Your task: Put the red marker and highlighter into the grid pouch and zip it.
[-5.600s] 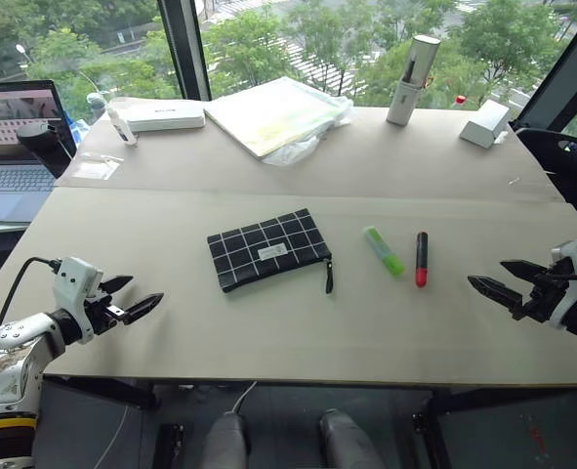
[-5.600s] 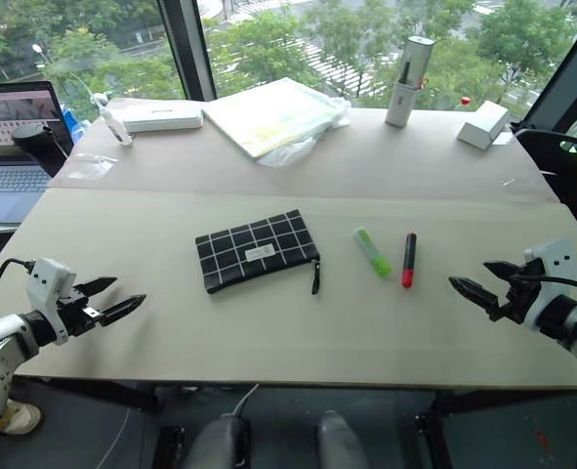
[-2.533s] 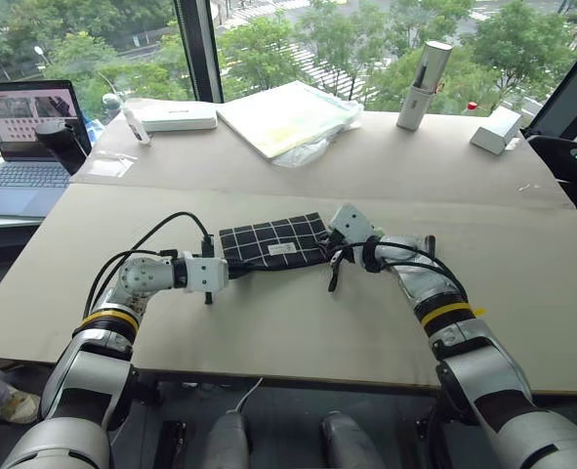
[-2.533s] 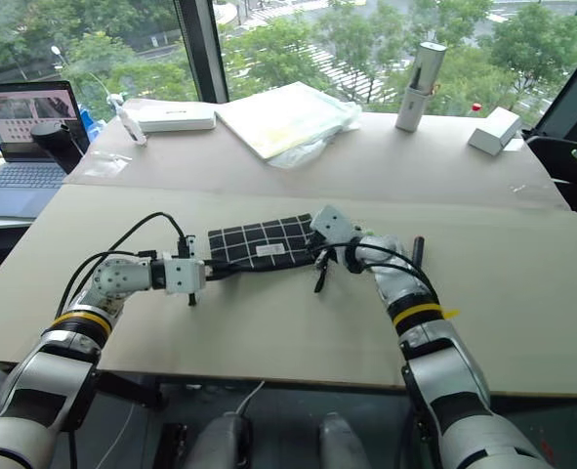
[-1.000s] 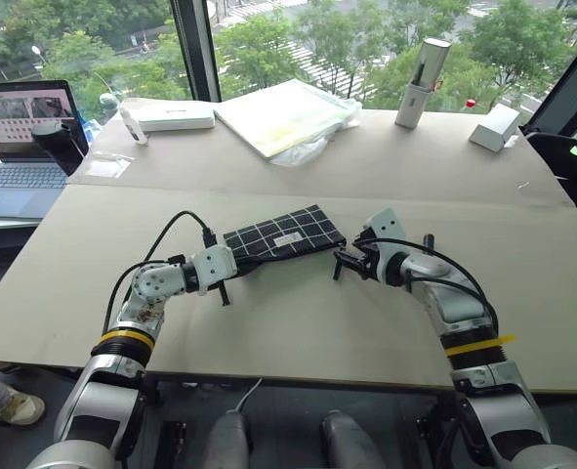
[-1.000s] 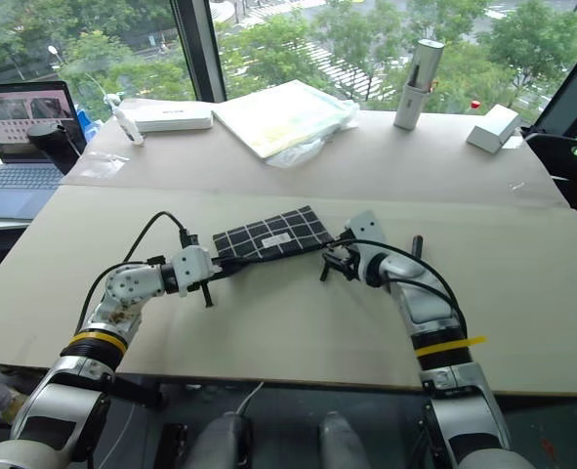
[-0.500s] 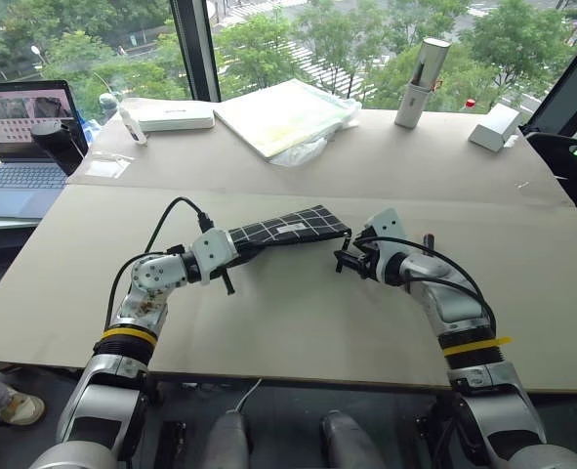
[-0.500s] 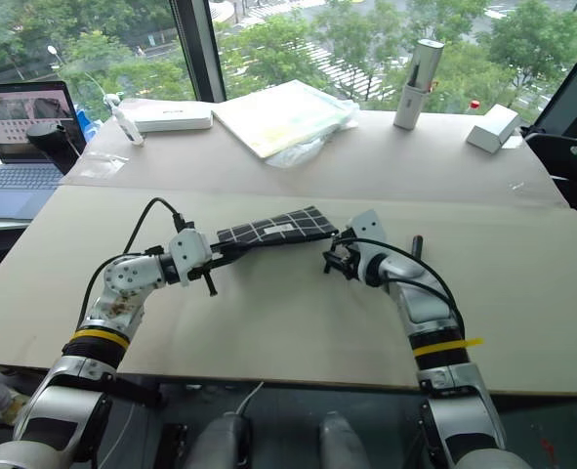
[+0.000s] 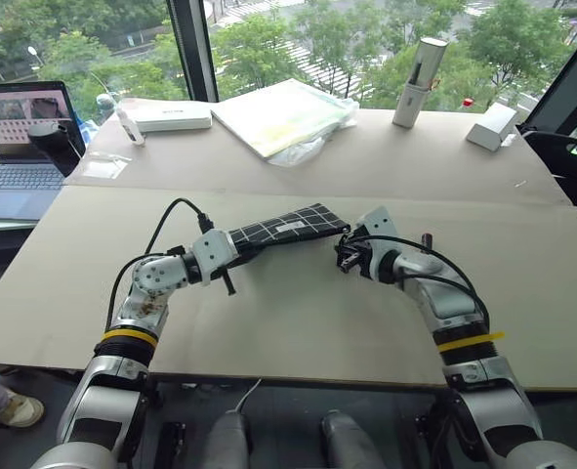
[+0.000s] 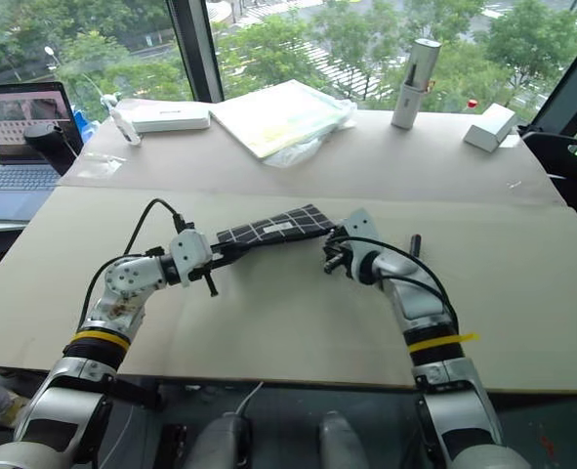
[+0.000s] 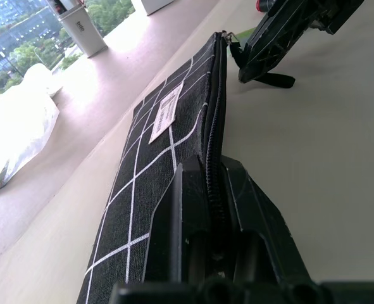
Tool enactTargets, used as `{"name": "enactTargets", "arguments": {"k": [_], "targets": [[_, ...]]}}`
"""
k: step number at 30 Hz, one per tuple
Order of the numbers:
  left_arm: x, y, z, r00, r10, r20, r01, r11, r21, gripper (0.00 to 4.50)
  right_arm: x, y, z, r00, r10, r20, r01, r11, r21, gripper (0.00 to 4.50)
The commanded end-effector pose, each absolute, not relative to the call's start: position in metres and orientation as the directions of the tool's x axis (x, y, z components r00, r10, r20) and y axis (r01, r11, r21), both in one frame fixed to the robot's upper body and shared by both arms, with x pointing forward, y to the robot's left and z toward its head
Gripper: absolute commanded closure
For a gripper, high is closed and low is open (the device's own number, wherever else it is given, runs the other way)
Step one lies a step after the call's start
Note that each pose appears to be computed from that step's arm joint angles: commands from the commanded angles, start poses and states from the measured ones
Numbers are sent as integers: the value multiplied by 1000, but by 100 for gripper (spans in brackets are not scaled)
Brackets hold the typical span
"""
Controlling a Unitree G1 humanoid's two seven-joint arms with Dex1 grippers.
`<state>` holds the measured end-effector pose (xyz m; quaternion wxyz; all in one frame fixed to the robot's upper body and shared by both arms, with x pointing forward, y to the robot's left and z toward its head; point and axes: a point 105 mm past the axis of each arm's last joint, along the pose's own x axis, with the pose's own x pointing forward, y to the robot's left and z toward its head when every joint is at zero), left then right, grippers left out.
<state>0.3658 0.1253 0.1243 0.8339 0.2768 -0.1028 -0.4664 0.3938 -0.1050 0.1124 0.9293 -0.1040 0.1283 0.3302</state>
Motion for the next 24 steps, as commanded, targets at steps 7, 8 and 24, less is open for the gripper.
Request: {"name": "enactTargets", "arguments": {"k": [7, 8, 24], "targets": [[366, 118, 132, 532, -845, -64, 709, 402, 579, 450, 379, -39, 134, 588, 758, -283, -809, 549, -209, 443], [366, 117, 132, 530, -845, -63, 710, 402, 579, 450, 379, -36, 134, 579, 763, -287, -815, 538, -214, 443], [367, 118, 132, 530, -846, -67, 712, 400, 576, 450, 338, 12, 143, 287, 917, -278, -954, 247, -170, 415]]}}
